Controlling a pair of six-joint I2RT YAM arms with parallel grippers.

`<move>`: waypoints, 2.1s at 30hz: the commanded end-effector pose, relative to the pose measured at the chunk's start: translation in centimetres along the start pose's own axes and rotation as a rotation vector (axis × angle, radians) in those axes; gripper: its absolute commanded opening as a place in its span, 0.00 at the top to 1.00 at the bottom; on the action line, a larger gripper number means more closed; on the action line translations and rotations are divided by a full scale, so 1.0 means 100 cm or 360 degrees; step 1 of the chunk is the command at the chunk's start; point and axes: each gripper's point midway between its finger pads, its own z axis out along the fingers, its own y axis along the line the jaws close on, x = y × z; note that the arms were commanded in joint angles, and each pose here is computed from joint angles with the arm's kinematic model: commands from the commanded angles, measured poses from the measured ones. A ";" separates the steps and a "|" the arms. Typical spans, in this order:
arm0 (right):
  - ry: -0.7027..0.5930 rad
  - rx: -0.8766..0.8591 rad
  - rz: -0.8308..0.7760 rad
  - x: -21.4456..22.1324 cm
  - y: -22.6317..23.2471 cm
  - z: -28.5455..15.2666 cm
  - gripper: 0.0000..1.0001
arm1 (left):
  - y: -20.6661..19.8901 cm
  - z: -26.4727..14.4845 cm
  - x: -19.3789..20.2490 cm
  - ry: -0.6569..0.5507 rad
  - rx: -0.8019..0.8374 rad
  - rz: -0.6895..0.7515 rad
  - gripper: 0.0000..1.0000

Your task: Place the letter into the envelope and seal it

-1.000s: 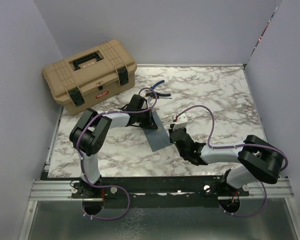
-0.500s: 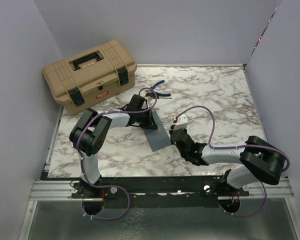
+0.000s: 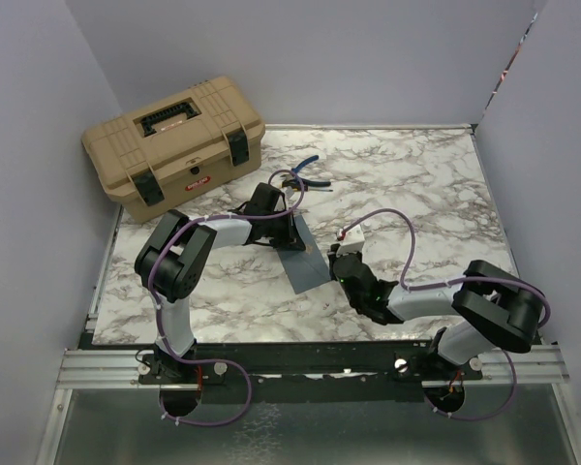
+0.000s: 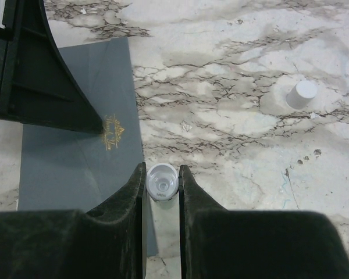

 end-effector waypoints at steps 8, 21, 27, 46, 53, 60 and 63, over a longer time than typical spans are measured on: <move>0.0226 0.0016 -0.0164 0.051 -0.013 -0.003 1.00 | 0.030 0.003 0.022 0.0119 -0.0178 -0.0012 1.00; 0.0408 0.0079 -0.0224 0.072 -0.018 -0.007 1.00 | 0.033 0.002 0.024 0.0125 -0.0190 0.0003 1.00; 0.0475 0.0127 -0.0226 0.074 -0.021 -0.009 1.00 | 0.032 0.000 0.026 0.0134 -0.0188 0.0028 1.00; 0.0860 0.0043 -0.0162 0.043 0.005 -0.001 1.00 | 0.035 -0.013 0.024 0.0158 -0.0212 0.0138 1.00; 0.0997 -0.0027 -0.0032 0.037 -0.004 0.005 1.00 | 0.032 -0.014 0.022 0.0157 -0.0200 0.0128 1.00; 0.1162 -0.0239 0.0153 0.026 0.000 0.008 1.00 | 0.029 -0.015 0.023 0.0172 -0.0181 0.0142 1.00; 0.1256 -0.0329 0.0260 0.029 0.002 0.007 1.00 | 0.028 -0.016 0.022 0.0173 -0.0179 0.0148 0.97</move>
